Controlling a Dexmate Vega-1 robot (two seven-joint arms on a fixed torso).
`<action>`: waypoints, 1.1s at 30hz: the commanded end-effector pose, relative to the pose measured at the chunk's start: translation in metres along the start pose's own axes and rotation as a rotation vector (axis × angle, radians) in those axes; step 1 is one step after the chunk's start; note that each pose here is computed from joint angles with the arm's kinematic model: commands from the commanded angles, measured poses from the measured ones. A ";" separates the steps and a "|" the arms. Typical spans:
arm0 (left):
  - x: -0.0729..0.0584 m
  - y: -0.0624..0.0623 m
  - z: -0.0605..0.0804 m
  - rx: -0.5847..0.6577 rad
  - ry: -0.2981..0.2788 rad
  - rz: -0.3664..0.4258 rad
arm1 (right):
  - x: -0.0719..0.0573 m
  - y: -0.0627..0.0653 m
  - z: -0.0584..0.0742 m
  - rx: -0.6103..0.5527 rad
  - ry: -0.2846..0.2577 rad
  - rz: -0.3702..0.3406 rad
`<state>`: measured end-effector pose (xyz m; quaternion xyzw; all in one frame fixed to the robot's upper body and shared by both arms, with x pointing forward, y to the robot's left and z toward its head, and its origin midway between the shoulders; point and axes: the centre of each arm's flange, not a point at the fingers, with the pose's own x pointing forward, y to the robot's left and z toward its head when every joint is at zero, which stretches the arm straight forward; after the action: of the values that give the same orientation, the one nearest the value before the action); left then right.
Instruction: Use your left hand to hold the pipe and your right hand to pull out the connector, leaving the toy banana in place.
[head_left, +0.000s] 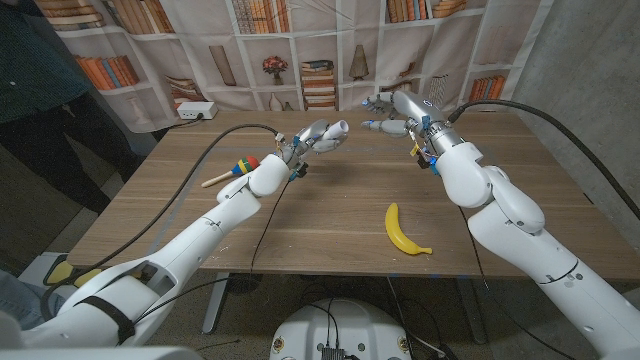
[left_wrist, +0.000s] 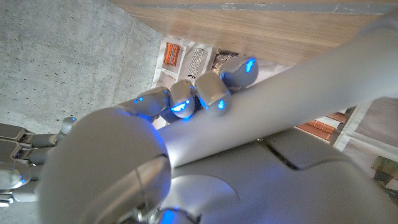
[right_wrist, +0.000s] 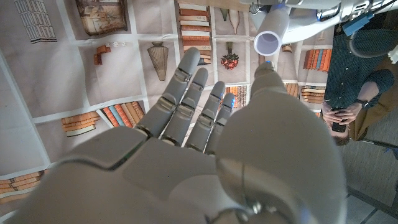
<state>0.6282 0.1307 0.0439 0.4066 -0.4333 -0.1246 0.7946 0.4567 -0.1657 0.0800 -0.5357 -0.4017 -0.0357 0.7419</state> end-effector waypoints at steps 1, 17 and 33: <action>-0.002 -0.001 0.005 -0.002 -0.024 -0.013 | 0.014 0.015 0.011 -0.041 -0.033 0.093; -0.005 0.002 0.015 -0.031 -0.057 -0.027 | 0.029 0.034 0.013 -0.003 -0.107 0.094; -0.007 -0.002 0.014 -0.048 -0.036 -0.022 | 0.035 0.039 0.018 0.010 -0.144 0.088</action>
<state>0.6134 0.1255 0.0445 0.3957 -0.4451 -0.1538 0.7884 0.4854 -0.1263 0.0743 -0.5537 -0.4232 0.0296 0.7166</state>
